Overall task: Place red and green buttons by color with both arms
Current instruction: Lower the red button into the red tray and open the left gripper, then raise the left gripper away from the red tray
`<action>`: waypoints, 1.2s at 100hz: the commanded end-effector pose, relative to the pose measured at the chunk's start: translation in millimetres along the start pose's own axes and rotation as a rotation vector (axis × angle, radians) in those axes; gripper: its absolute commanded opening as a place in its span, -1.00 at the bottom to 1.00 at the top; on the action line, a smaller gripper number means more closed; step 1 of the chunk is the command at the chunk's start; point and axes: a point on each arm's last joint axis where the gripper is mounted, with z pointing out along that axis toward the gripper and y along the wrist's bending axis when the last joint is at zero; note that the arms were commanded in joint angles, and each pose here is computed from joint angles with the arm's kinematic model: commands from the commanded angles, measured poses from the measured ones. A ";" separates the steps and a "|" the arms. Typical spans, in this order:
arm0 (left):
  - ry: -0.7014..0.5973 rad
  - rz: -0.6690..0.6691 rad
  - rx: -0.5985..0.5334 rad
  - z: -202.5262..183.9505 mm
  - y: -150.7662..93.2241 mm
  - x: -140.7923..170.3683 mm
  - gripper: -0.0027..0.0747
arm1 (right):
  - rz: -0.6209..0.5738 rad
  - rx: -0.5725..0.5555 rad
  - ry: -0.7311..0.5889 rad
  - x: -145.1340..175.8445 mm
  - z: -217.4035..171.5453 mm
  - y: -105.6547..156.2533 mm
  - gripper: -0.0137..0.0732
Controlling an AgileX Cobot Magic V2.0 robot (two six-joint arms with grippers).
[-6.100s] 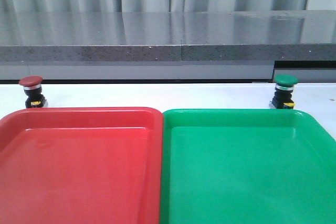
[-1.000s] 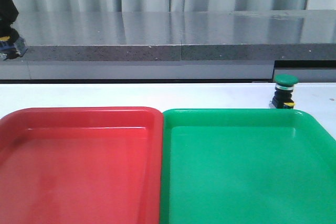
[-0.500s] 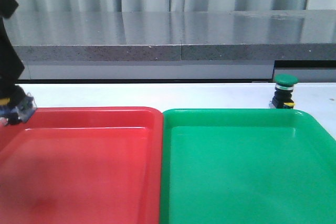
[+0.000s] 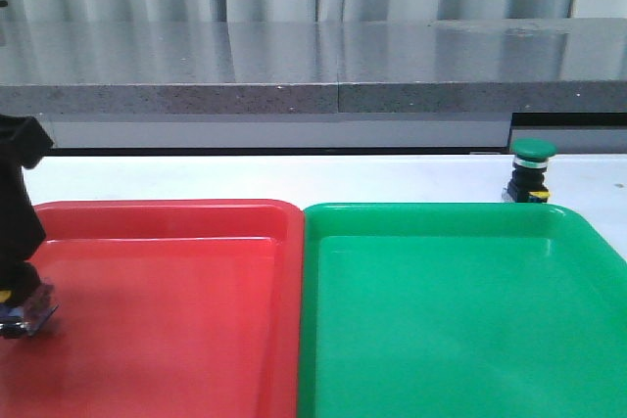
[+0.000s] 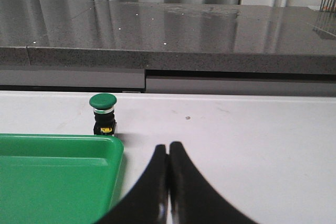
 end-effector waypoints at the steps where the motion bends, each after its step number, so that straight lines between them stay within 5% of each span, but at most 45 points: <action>1: -0.076 0.001 0.014 -6.8 -4.5 -10.0 -0.78 | -0.004 -0.002 -0.119 -14.8 -2.9 0.2 -0.83; 32: -0.054 0.002 0.016 -7.2 -4.9 -8.8 0.43 | -0.004 -0.002 -0.119 -14.8 -2.9 0.2 -0.83; 68: -0.176 0.008 0.043 -38.3 -10.2 -10.1 0.44 | -0.004 -0.002 -0.119 -14.8 -2.9 0.2 -0.83; 83: -0.313 0.026 0.066 -74.2 -14.6 -6.0 0.28 | -0.004 -0.002 -0.119 -14.8 -2.9 0.2 -0.83; 109: -0.566 0.061 0.111 -141.8 -20.2 17.2 -0.91 | -0.004 -0.002 -0.119 -14.8 -2.9 0.2 -0.83; 120: -0.666 0.074 0.125 -164.7 -21.1 29.9 -0.98 | -0.004 -0.002 -0.119 -14.8 -2.9 0.2 -0.83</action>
